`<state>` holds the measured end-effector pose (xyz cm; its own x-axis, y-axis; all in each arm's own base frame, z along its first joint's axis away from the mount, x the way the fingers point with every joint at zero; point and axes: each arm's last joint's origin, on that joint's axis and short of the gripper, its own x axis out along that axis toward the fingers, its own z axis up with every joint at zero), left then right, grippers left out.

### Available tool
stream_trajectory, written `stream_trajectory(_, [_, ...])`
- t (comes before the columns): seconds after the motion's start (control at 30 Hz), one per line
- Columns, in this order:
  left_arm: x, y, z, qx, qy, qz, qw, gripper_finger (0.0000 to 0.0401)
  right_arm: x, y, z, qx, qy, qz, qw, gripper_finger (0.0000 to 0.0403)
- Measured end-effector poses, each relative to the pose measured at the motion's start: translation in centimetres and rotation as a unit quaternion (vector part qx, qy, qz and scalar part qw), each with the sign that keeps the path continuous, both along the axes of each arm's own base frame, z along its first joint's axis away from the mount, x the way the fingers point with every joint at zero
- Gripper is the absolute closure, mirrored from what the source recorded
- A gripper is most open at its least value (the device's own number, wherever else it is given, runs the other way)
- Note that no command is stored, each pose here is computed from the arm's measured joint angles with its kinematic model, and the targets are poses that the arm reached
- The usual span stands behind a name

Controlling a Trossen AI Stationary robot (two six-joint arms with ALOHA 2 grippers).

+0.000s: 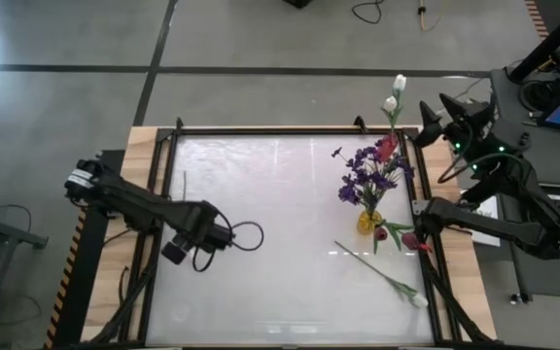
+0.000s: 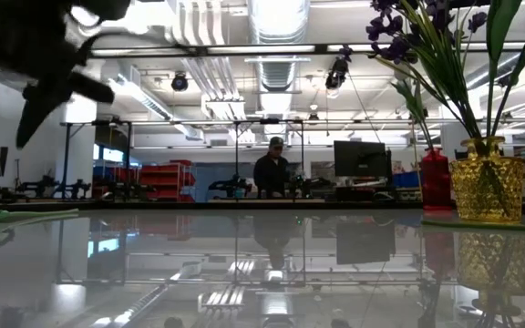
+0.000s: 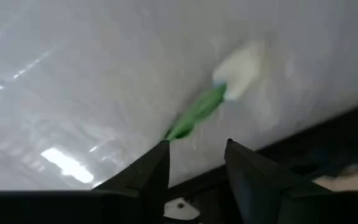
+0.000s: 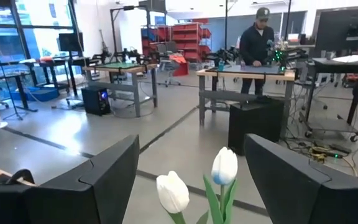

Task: Sort flowers into vase by color
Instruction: Put the left white flower into the red vase

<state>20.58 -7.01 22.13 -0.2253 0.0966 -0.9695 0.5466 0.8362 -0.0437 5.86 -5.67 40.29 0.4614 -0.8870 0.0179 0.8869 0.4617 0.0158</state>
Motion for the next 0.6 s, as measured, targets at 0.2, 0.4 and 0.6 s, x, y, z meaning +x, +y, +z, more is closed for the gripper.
stream_trajectory(0.2, [-1.3,0.4,-4.9,-0.004,0.091,-0.095,0.991,0.0230,-0.4,0.3,0.0,0.003,-0.010,0.000,1.000,0.0102])
stream_trajectory(0.4, [-1.0,0.6,-8.1,0.023,0.065,-0.109,0.992,0.0227,-0.6,0.4,-0.1,0.004,-0.009,0.000,1.000,0.0097])
stream_trajectory(0.6, [-1.0,0.5,-9.2,0.025,0.083,-0.110,0.990,0.0248,-0.7,0.4,-0.2,0.008,-0.008,0.000,1.000,0.0103])
